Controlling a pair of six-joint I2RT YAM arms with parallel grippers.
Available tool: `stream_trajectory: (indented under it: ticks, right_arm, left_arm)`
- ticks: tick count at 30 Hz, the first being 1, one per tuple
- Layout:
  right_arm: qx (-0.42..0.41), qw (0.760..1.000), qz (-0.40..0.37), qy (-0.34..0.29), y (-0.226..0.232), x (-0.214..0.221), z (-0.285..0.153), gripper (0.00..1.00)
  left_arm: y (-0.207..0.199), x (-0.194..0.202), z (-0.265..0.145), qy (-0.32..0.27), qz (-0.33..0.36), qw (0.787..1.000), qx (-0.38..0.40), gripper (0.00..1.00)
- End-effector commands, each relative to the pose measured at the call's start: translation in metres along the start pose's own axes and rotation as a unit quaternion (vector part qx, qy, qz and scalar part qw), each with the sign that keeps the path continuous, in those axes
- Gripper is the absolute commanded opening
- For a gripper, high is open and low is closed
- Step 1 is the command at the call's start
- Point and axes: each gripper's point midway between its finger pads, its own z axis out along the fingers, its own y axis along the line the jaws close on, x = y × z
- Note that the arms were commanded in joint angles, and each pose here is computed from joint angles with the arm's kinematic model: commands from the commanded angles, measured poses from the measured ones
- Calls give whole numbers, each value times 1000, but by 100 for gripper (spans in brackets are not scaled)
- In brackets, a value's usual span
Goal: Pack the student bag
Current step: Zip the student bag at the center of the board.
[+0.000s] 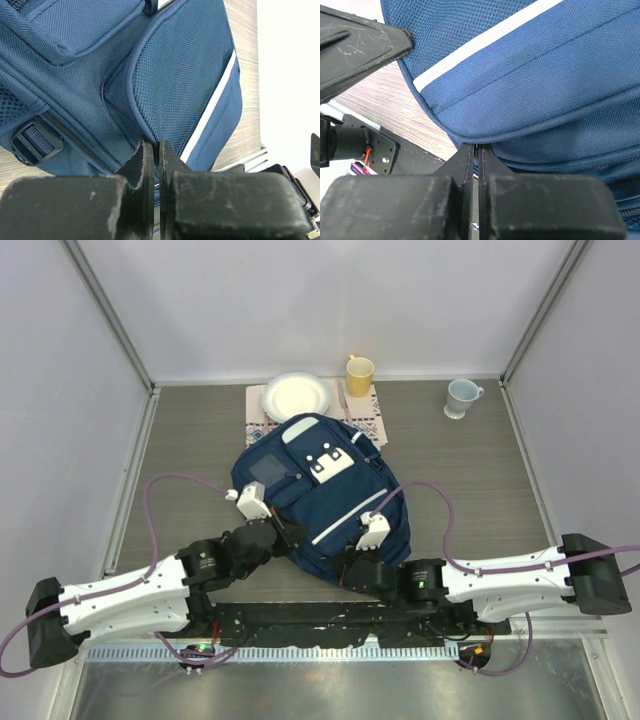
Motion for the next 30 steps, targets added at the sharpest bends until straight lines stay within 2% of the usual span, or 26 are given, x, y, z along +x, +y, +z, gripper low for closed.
stream_trajectory:
  ticks: [1,7,9,13,19,28,29,30]
  right_arm:
    - [75,994,-79,-11,-40,2,8,1]
    - [99,993,-56,-17,-43,6,16,2]
    - [102,993,-49,-21,-44,7,18,11]
    - [97,994,-29,-34,-41,5,21,20]
    - [96,994,-16,-50,-41,2,24,29]
    - [94,994,-23,-46,-42,7,31,29]
    - [96,994,-24,-47,-42,7,32,27]
    - [97,994,-26,-46,-41,8,32,19]
  left_arm:
    - [-22,-23,-4,-41,-12,999,28,0]
    - [-25,-20,-3,-31,-8,999,32,0]
    - [-26,-18,-3,-29,-9,999,35,0]
    - [-25,-11,-1,-17,-18,999,39,0]
    - [-28,-9,1,-13,-25,998,47,0]
    - [-32,-10,1,-13,-22,998,51,0]
    - [-32,-10,1,-13,-22,998,51,0]
    - [-32,-11,0,-14,-22,998,52,0]
